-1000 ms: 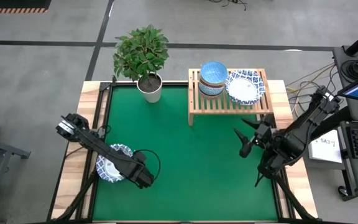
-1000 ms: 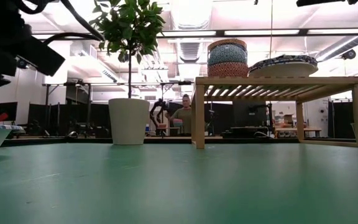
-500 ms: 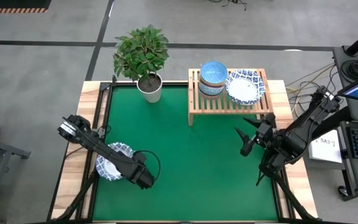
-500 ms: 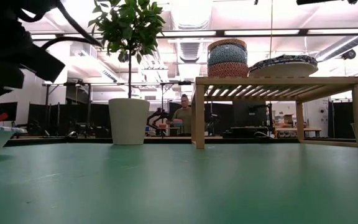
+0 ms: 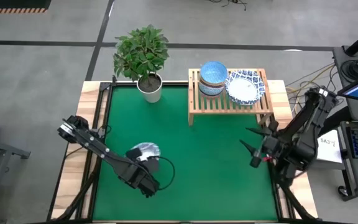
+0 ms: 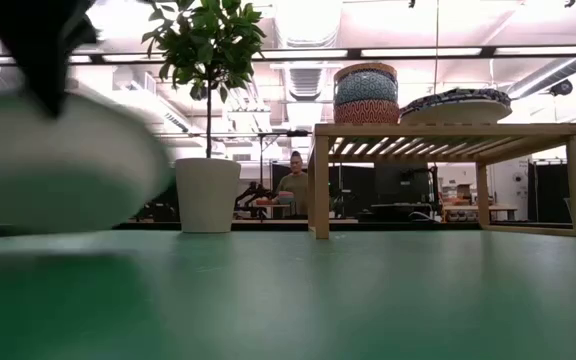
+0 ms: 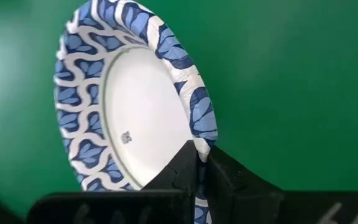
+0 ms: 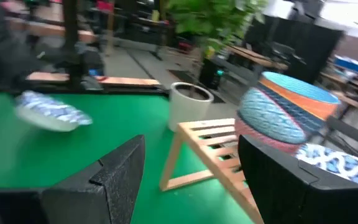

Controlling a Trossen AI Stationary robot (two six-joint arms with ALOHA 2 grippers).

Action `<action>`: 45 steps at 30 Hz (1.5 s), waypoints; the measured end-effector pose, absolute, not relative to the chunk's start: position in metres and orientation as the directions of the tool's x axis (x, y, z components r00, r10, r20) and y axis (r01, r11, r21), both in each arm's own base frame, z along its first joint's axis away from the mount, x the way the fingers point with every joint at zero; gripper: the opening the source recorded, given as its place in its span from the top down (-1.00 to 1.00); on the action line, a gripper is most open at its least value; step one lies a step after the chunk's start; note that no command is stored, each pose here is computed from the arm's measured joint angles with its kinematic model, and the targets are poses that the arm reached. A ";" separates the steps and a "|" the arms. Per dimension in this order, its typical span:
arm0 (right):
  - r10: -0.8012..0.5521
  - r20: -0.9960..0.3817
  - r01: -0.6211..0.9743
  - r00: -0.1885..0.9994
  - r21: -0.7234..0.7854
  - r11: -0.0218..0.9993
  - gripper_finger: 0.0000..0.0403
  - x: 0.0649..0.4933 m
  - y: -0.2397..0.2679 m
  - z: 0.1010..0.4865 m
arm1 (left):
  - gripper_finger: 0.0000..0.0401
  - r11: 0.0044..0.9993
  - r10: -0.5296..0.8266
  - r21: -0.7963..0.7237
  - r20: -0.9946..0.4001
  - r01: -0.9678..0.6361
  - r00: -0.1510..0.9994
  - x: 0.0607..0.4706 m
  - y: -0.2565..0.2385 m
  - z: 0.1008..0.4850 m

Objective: Place and stack bowls onto a shelf
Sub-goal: Stack the white patterned bowl on top of the white patterned bowl on the shelf

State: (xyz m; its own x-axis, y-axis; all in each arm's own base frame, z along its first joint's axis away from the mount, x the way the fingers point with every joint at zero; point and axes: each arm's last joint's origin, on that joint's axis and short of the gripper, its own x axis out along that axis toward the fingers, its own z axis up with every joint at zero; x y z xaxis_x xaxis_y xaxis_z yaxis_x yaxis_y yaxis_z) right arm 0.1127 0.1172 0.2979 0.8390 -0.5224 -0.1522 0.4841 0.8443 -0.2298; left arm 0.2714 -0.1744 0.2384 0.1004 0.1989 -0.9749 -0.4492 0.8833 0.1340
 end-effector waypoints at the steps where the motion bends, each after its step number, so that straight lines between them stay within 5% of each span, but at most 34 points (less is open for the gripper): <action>1: -0.503 -0.152 0.463 0.851 -0.233 0.855 -0.22 0.110 0.119 0.297 | 1.00 0.906 0.207 0.135 -0.968 -0.401 0.143 0.275 -0.176 0.247; 7: -0.398 -0.126 0.366 0.909 -0.221 0.904 -0.22 0.092 0.129 0.294 | 1.00 0.959 0.283 0.250 -0.868 -0.135 0.408 0.295 -0.179 0.298; 19: -0.347 -0.101 0.325 0.933 -0.186 0.927 -0.22 0.086 0.138 0.292 | 1.00 0.902 0.258 0.430 -0.627 0.049 0.735 0.344 -0.150 0.371; 31: -0.211 -0.157 0.180 0.965 -0.189 0.965 -0.22 0.073 0.162 0.285 | 1.00 0.791 0.356 0.611 -0.437 -0.017 0.826 0.383 -0.083 0.395; 45: -0.096 -0.075 0.075 0.993 -0.242 0.967 -0.10 0.050 0.180 0.281 | 1.00 0.832 0.198 0.552 -0.209 -0.051 0.958 0.409 -0.038 0.415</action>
State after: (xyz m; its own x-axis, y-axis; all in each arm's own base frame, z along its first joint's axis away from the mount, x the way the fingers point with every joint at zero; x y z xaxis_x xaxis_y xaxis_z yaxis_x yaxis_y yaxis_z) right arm 0.0499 0.1796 0.2809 0.9926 -0.0957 -0.0753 0.0749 0.9673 -0.2422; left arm 0.4094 -0.0381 0.4153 0.9578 0.1977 -0.2087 -0.0515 0.8322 0.5521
